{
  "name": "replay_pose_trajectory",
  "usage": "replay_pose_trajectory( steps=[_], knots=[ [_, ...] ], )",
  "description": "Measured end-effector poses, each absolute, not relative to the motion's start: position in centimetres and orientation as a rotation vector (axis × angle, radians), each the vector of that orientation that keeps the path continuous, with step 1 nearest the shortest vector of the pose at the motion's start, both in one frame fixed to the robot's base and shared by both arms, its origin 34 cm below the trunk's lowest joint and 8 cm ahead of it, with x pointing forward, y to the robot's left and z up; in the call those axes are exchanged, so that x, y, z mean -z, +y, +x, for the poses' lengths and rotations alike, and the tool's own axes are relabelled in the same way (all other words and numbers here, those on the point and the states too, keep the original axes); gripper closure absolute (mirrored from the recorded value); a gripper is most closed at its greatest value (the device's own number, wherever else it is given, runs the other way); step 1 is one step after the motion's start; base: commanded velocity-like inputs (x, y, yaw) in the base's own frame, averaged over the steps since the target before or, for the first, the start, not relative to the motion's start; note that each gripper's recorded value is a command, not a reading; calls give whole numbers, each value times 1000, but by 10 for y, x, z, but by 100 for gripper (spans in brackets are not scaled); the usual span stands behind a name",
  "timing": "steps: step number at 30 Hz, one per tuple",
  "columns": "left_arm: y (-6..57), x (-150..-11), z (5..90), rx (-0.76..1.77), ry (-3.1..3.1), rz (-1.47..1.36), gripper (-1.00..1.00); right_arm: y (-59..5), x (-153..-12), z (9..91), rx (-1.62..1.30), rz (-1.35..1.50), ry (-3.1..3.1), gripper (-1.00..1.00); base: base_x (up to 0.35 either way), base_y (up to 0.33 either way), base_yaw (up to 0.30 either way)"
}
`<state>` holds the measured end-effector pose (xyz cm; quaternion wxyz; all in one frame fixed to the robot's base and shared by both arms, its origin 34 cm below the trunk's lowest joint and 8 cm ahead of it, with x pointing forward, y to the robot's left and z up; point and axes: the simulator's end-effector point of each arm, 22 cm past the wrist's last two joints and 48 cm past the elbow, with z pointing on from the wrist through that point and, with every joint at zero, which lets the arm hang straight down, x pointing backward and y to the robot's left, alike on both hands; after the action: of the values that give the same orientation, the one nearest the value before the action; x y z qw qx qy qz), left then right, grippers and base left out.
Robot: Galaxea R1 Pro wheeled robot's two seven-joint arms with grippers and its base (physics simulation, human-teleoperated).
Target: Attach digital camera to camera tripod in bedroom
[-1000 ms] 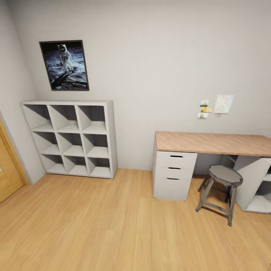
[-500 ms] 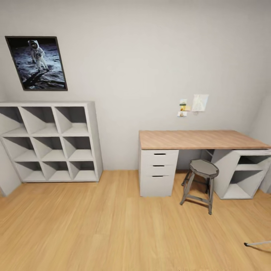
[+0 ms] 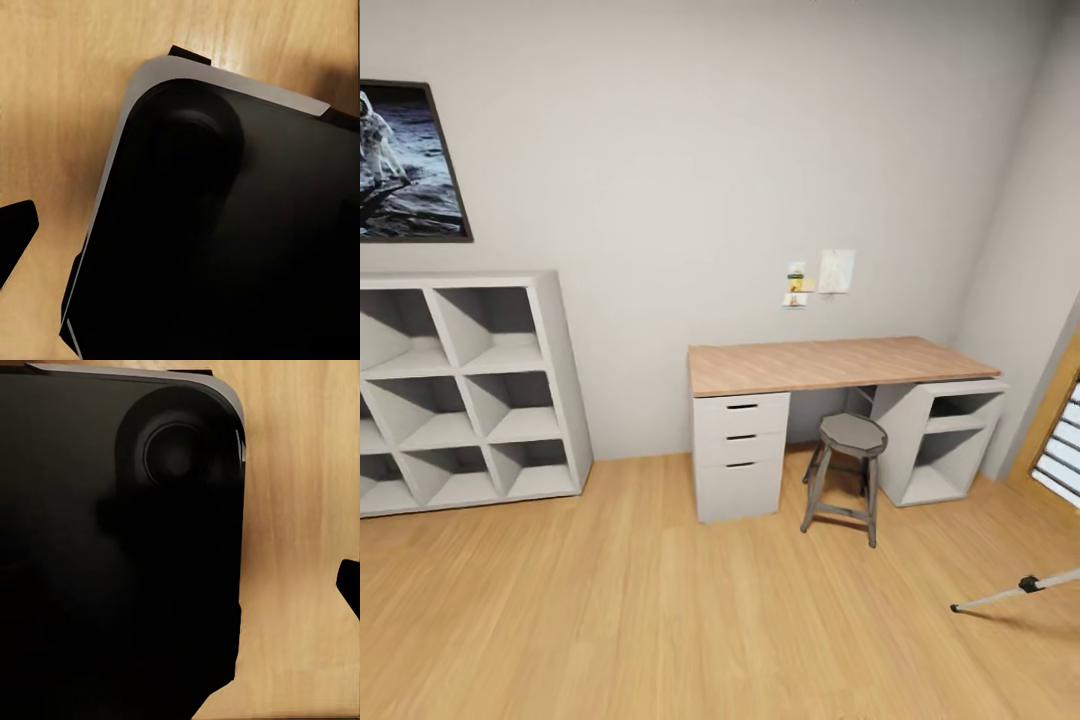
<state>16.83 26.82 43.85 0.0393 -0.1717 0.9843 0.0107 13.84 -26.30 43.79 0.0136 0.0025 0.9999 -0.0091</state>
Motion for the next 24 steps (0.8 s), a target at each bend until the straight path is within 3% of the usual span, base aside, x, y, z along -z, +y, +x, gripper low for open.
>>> replay_pose_trajectory(
  steps=[24],
  knots=[
    [268,-439,168,-33,3017,-527,-100,-263,-438,138,28,8,3114,-100,0,0,-286]
  ],
)
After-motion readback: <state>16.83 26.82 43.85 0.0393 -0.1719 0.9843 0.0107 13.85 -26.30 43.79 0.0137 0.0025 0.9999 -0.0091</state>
